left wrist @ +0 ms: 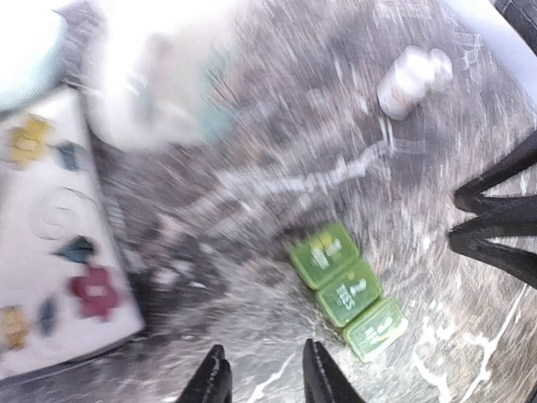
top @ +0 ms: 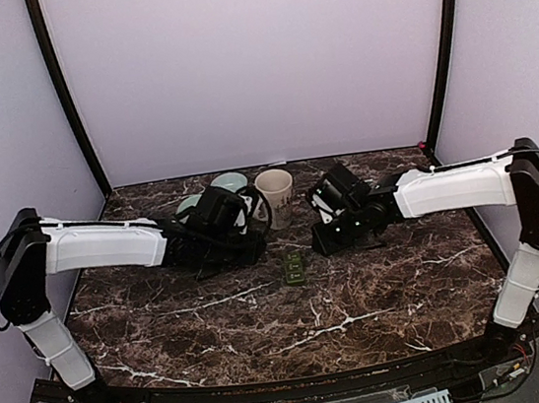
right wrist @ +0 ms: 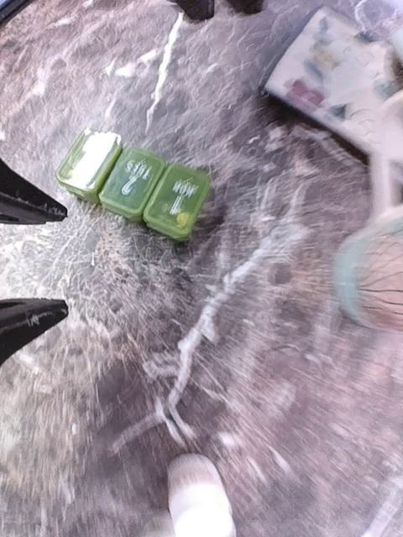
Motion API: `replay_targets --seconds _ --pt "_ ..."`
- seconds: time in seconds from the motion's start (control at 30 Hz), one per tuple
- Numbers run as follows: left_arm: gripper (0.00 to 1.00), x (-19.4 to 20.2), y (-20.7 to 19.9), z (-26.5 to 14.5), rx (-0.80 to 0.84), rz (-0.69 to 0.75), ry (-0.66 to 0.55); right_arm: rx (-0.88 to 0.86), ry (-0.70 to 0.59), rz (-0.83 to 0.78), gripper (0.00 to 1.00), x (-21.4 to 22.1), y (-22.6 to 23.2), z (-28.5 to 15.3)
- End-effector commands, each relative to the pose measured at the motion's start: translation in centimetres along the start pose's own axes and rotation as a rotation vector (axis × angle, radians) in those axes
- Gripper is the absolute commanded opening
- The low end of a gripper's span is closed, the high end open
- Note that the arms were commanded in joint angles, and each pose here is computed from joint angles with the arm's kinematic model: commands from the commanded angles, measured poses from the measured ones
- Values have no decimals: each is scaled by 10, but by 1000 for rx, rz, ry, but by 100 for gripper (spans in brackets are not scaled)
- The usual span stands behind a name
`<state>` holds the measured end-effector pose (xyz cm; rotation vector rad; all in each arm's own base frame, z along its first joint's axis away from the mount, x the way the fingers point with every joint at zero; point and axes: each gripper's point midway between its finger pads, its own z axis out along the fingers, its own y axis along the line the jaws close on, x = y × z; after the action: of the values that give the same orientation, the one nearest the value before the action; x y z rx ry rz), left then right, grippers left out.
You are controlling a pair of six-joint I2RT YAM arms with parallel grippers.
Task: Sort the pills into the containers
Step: Reset both arms
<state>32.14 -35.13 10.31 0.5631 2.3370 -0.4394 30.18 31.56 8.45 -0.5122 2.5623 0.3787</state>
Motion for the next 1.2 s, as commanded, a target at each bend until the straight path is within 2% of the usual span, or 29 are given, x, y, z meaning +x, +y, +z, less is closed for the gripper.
replay_targets --seconds 0.0,0.1,0.27,0.47,0.5,0.63,0.73,0.9,1.17 --pt "38 -59 33 -67 -194 50 -220 62 -167 14 31 -38 -17 -43" --pt "43 -80 59 -96 -321 69 -341 133 -279 70 32 -54 -45 -62" --pt "47 -97 99 -135 -451 45 -495 322 -511 213 40 -84 -110 -109" --pt "52 -101 134 -152 -471 6 -555 466 -658 291 52 -84 -169 -149" --pt "53 -103 138 -154 -467 10 -562 485 -671 295 57 -84 -175 -154" --pt "53 -107 155 -154 -413 11 -571 531 -649 278 75 -82 -191 -160" --pt "53 -107 167 -150 -350 -9 -561 561 -606 259 82 -82 -194 -154" --pt "54 -103 184 -149 -327 -36 -553 577 -576 268 87 -84 -196 -150" --pt "54 -95 195 -147 -348 -57 -539 596 -592 264 90 -90 -197 -156"
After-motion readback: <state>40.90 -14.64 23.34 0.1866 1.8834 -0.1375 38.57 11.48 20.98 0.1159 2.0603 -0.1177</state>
